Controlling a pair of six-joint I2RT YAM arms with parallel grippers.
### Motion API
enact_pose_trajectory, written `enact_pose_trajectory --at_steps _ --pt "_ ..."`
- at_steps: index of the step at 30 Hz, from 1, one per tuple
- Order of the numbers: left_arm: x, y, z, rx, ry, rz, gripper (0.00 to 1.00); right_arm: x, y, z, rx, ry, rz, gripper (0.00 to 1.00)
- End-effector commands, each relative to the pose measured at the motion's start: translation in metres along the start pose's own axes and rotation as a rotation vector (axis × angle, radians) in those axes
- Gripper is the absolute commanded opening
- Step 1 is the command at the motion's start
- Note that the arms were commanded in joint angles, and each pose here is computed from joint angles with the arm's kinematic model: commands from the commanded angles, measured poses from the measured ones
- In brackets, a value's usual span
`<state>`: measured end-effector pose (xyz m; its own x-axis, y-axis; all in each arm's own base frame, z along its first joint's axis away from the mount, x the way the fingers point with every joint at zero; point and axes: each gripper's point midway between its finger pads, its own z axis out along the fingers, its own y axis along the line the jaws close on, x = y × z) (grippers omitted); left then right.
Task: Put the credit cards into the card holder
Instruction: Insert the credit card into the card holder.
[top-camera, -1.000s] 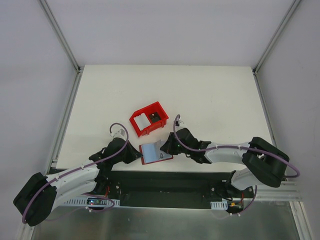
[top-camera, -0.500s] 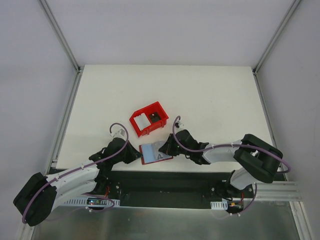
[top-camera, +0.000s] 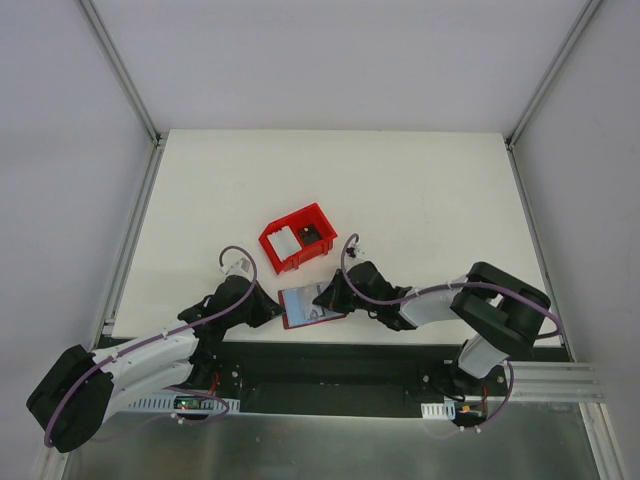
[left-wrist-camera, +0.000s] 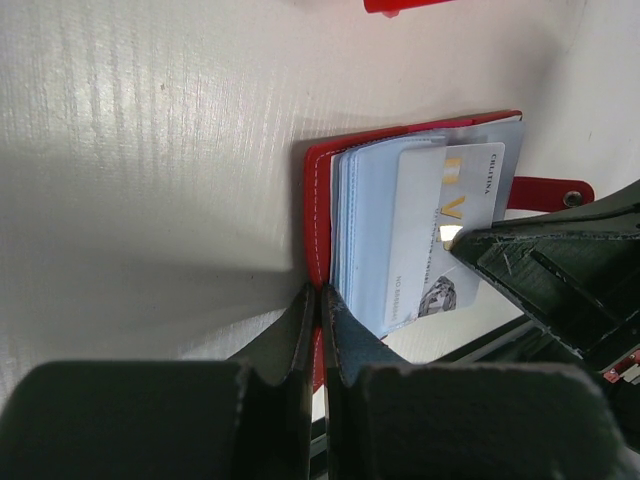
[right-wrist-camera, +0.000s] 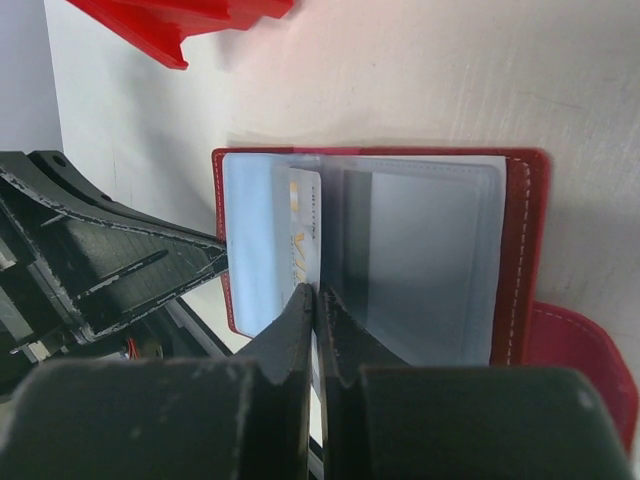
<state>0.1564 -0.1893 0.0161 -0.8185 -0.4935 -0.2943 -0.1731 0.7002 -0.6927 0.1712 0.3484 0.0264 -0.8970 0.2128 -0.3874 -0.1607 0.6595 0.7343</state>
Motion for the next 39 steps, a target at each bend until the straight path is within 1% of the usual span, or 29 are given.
enact_pose_trajectory --at_steps 1,4,6,7,9,11,13,15,21,26,27,39 --pt "0.002 0.01 0.001 -0.029 0.003 -0.005 0.0 0.015 -0.002 0.002 0.024 0.047 -0.021 0.03" --pt "0.002 0.01 0.002 -0.032 0.001 -0.008 0.0 0.018 0.0 0.003 0.032 0.06 -0.033 0.05" --pt "0.001 0.009 0.002 -0.028 0.001 -0.007 0.0 0.016 0.0 0.002 0.054 0.061 -0.051 0.09" --pt "0.001 0.008 0.001 -0.026 0.001 -0.007 0.0 0.013 -0.004 -0.001 0.078 0.051 -0.065 0.13" --pt "0.001 0.007 0.001 -0.019 0.002 -0.006 0.0 0.0 -0.006 -0.009 0.12 -0.002 -0.096 0.26" --pt "0.002 0.007 0.001 -0.018 0.001 -0.008 0.0 -0.007 -0.01 -0.016 0.188 -0.005 -0.141 0.37" --pt "0.001 0.006 0.0 -0.014 0.001 -0.005 0.0 -0.012 -0.01 -0.02 0.227 -0.002 -0.172 0.44" --pt "0.001 0.004 0.0 -0.01 0.004 0.002 0.0 -0.013 -0.007 -0.019 0.231 0.007 -0.19 0.47" --pt "0.002 0.002 0.001 -0.011 0.019 0.011 0.0 0.0 0.0 -0.005 0.209 0.091 -0.192 0.48" --pt "0.003 0.003 0.001 -0.013 0.021 0.01 0.0 0.004 0.006 0.002 0.193 0.115 -0.198 0.48" --pt "0.002 0.002 0.001 -0.011 0.018 0.01 0.0 0.01 0.01 0.002 0.169 0.149 -0.197 0.48" --pt "0.001 -0.005 0.0 0.005 0.024 0.017 0.0 0.019 0.051 0.012 0.08 0.2 -0.279 0.41"
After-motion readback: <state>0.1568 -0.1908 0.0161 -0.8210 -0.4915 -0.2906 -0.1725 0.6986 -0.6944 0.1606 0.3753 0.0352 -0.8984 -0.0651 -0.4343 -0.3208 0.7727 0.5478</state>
